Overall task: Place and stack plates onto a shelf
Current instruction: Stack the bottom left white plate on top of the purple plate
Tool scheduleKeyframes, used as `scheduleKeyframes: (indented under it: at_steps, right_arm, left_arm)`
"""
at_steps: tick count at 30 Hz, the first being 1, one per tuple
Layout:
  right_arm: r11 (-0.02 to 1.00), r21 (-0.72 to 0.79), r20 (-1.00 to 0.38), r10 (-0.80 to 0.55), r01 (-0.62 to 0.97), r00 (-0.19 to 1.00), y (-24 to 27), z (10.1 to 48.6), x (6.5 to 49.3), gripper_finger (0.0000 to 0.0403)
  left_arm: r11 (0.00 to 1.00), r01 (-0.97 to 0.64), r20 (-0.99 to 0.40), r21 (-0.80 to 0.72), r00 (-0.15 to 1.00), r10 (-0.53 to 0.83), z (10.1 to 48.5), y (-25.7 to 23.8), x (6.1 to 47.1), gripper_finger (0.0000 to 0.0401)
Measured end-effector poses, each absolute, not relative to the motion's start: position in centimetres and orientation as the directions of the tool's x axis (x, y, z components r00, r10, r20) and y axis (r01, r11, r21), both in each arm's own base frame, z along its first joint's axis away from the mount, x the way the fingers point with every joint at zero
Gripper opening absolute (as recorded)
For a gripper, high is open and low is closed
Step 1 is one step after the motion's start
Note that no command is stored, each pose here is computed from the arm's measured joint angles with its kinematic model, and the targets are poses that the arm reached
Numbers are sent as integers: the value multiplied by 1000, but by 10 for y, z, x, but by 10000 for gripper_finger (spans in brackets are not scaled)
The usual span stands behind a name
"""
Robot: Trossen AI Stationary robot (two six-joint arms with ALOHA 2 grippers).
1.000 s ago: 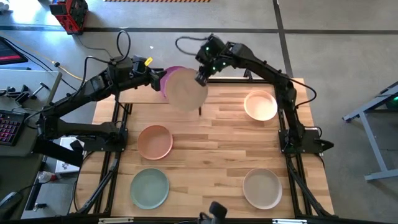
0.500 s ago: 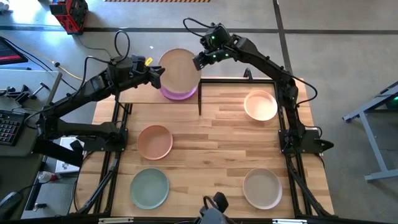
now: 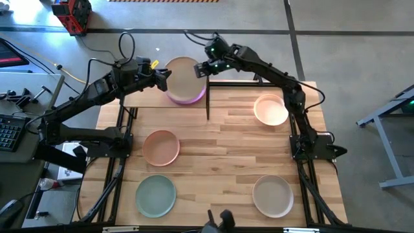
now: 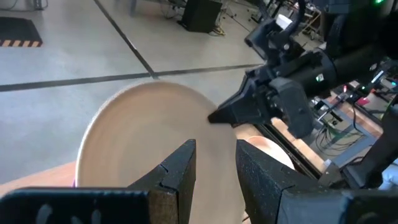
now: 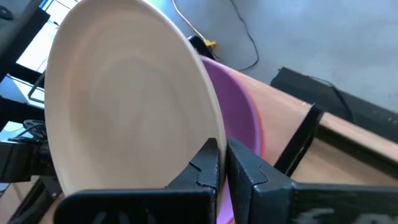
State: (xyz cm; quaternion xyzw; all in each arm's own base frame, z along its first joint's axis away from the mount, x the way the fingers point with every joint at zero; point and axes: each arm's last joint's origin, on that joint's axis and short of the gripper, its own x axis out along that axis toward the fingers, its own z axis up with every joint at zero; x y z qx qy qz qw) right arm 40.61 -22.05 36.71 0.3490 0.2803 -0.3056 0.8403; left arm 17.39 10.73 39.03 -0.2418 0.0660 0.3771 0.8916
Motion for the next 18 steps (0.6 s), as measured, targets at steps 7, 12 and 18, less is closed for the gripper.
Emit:
scheduleKeyframes:
  at_steps: [7,12,18]
  right_arm:
    - [525,430,-690,-334,735,642,-219,362,412,0]
    - [518,419,-710,-325,746,625,-220,353,415,0]
    - [500,421,-717,-329,757,615,-220,350,416,0]
  left_arm:
    - [618,-706,-300,-346,707,640,390,107,174,104]
    - [623,-701,-301,-347,713,634,390,107,174,104]
    - [626,-701,-301,-342,712,634,390,107,174,104]
